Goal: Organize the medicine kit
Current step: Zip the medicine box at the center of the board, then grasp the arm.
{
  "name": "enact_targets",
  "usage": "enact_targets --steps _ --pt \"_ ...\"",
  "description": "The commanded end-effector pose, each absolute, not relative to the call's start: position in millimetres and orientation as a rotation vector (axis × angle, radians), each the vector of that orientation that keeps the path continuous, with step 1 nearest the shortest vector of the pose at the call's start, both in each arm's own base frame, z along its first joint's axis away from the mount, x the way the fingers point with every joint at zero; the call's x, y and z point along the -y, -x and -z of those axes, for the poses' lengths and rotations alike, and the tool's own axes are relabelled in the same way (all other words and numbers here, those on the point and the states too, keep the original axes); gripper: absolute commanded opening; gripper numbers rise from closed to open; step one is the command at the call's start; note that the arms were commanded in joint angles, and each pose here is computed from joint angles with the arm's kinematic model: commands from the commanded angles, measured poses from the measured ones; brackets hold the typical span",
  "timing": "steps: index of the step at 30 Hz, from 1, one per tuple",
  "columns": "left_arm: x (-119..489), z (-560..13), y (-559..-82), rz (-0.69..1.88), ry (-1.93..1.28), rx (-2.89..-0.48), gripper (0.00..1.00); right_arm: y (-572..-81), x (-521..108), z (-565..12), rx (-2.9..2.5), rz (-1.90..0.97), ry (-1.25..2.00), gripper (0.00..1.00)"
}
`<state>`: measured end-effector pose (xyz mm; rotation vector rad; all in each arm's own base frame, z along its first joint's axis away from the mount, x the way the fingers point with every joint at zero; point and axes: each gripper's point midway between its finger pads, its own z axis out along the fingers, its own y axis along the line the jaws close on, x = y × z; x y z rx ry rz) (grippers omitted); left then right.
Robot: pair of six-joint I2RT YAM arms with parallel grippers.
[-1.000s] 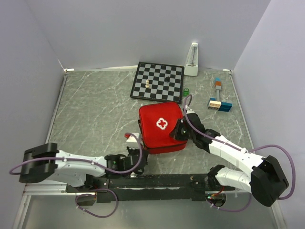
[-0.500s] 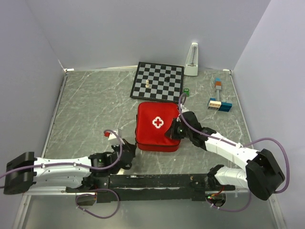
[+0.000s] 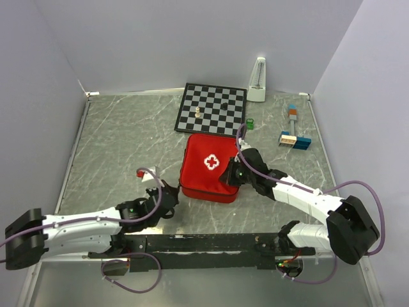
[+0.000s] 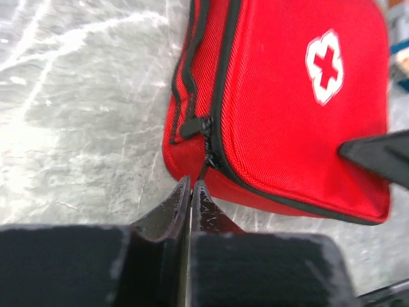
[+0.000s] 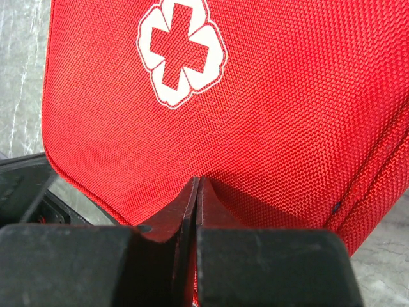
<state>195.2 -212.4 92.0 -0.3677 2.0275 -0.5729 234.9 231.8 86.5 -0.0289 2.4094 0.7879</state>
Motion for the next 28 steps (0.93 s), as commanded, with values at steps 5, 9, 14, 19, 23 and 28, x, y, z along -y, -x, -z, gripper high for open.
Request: enact_targets --steps 5,9,14,19,23,28 --pt "149.4 -95.6 -193.5 0.437 0.471 -1.967 0.48 -183.8 -173.8 -23.6 -2.684 -0.475 0.055 0.1" --pt "144.9 -103.5 -193.6 0.44 0.498 -1.952 0.72 -191.7 -183.3 -48.0 -2.611 -0.551 0.052 0.35" --pt "142.4 -120.0 -196.4 0.387 0.522 -1.953 0.84 -214.0 -195.2 -113.5 -2.439 -0.63 0.06 0.54" --pt "153.1 -144.4 -198.6 0.402 0.516 -1.968 0.96 -236.4 -161.8 -171.4 -2.213 -0.468 0.015 0.65" --pt "154.6 -167.1 -199.6 0.463 0.635 -1.942 0.96 -237.7 -141.5 -179.0 -2.152 -0.383 -0.009 0.68" --pt "158.7 -182.0 -199.5 0.479 0.623 -1.948 0.96 -235.2 -134.3 -188.9 -2.105 -0.389 -0.048 0.69"
